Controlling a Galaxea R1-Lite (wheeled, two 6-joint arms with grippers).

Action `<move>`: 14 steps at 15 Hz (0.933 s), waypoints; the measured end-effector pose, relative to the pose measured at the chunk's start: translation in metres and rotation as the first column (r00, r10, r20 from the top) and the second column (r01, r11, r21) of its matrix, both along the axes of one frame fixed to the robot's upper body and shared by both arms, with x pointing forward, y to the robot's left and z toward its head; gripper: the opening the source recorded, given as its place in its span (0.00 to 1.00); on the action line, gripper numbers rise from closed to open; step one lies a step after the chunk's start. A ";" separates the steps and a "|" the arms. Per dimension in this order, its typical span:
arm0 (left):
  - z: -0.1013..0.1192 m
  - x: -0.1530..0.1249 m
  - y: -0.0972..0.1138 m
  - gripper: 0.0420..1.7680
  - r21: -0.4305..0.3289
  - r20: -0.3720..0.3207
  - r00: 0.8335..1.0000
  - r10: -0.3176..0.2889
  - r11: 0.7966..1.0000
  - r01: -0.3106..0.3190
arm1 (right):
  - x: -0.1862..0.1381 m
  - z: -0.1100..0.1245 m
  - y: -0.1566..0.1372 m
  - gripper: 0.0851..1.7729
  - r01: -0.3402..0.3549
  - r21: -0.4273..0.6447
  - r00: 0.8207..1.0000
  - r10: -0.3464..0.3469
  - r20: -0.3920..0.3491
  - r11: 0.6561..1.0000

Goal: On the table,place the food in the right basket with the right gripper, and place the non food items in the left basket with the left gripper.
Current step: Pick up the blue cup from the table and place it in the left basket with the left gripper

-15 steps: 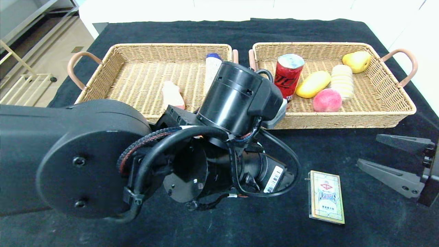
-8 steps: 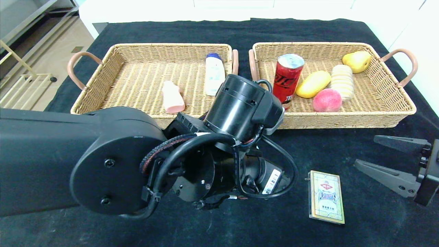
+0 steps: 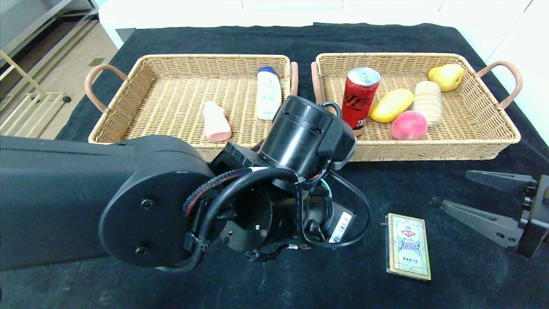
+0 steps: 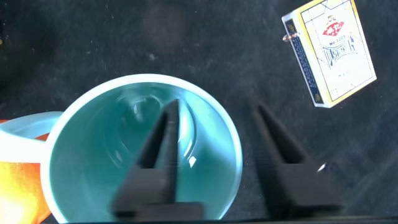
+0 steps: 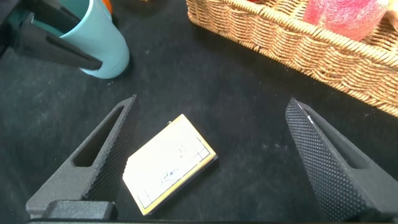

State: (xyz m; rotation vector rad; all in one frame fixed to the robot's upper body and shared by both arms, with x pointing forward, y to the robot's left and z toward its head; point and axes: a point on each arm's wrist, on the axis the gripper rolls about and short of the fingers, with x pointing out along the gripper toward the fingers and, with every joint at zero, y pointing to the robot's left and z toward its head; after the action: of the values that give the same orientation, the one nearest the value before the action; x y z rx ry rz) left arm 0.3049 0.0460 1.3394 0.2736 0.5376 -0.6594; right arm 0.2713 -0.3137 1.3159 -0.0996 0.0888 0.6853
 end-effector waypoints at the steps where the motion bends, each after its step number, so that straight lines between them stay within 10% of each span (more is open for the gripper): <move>1: 0.001 0.000 0.000 0.12 0.001 0.007 1.000 0.005 1.000 -0.005 | 0.000 0.000 0.000 0.96 0.000 0.000 1.000 0.000 0.000 1.000; 14: -0.004 0.001 -0.002 0.12 0.006 -0.007 1.000 0.000 1.000 0.000 | 0.003 -0.004 0.001 0.96 -0.002 -0.006 1.000 0.002 -0.015 1.000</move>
State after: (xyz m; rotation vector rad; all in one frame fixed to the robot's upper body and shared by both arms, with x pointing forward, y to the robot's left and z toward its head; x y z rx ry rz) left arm 0.3056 0.0444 1.3354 0.2772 0.5466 -0.6588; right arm 0.2746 -0.3131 1.3123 -0.1003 0.1050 0.6879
